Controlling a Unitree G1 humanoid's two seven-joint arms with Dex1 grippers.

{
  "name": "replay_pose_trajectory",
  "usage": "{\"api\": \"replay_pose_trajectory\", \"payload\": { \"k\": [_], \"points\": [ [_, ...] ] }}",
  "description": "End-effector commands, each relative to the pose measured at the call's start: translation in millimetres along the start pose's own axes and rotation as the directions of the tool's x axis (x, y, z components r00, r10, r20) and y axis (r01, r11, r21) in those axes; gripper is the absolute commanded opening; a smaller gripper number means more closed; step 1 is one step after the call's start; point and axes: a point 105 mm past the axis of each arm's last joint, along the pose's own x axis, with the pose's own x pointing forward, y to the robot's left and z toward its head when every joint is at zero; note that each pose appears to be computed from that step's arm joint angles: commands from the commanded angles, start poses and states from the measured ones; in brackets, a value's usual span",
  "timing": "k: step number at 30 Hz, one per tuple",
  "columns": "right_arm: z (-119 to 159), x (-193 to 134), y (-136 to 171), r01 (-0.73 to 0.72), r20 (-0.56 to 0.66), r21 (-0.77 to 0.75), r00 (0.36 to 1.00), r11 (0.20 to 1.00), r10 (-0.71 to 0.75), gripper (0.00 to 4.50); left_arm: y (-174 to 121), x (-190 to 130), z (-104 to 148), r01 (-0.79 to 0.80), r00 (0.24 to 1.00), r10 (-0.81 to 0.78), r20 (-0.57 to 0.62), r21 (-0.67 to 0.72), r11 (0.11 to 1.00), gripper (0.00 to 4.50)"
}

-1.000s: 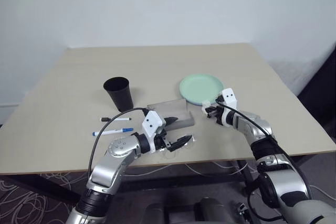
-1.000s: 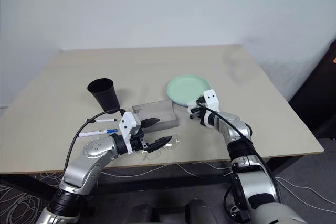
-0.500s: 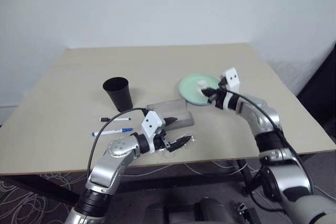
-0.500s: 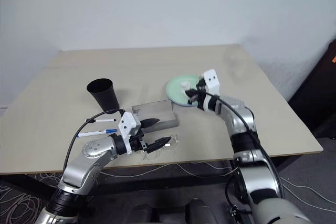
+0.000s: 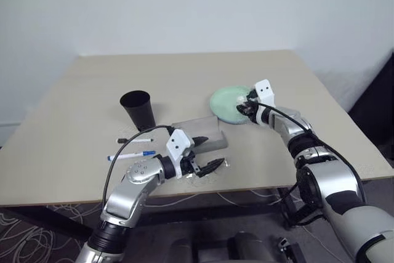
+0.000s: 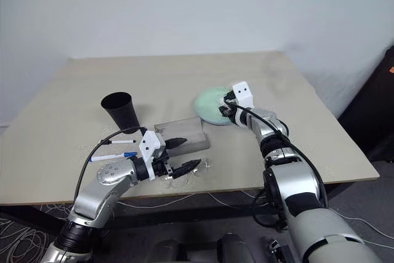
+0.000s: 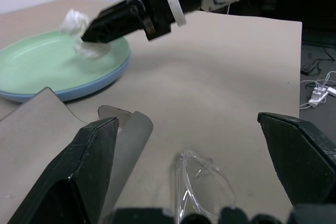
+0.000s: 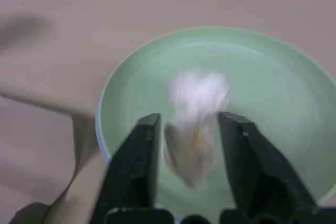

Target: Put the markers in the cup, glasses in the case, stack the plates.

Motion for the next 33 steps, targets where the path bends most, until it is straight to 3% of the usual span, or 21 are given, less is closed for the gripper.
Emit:
{"api": "replay_pose_trajectory", "payload": {
  "k": [1, 5, 14, 20, 23, 27, 33],
  "points": [
    [26.5, -0.7, -1.9, 0.0, 0.076, -0.031, 0.997, 1.0, 0.002, 3.06, 1.0, -2.7, 15.1, -0.011, 0.999, 0.009, 0.038, 0.056, 0.998, 4.5],
    [28.8, -2.0, -5.4, 0.025, 0.101, -0.028, 0.995, 0.999, -0.023, 4.46, 1.6, -3.0, 15.0, -0.007, 0.999, 0.005, 0.034, 0.059, 0.998, 4.5],
    [24.1, -20.7, 7.1, -0.122, 0.177, -0.086, 0.975, 0.989, 0.135, 4.49, 14.5, -10.1, 18.6, -0.002, 1.0, 0.001, 0.009, 0.091, 0.996, 4.5],
    [12.4, -39.7, 17.9, -0.184, 0.164, -0.153, 0.964, 0.971, 0.208, 4.49, 25.0, -17.0, 24.1, 0.032, 0.999, -0.03, -0.012, 0.108, 0.994, 4.5],
    [4.0, -50.9, 25.1, -0.194, 0.157, -0.199, 0.961, 0.961, 0.227, 4.49, 33.3, -33.8, 14.9, 0.201, 0.967, -0.175, -0.184, 0.135, 0.97, 4.5],
    [2.1, -56.2, 33.7, -0.205, 0.163, -0.213, 0.957, 0.955, 0.242, 4.49, 39.1, -43.3, 14.8, 0.323, 0.913, -0.279, -0.296, 0.109, 0.94, 4.5],
    [-0.7, -56.6, 40.6, -0.189, 0.183, -0.212, 0.956, 0.959, 0.229, 4.49, 47.2, -41.0, 20.1, 0.407, 0.858, -0.362, -0.364, 0.052, 0.912, 4.5]
  ]
}}
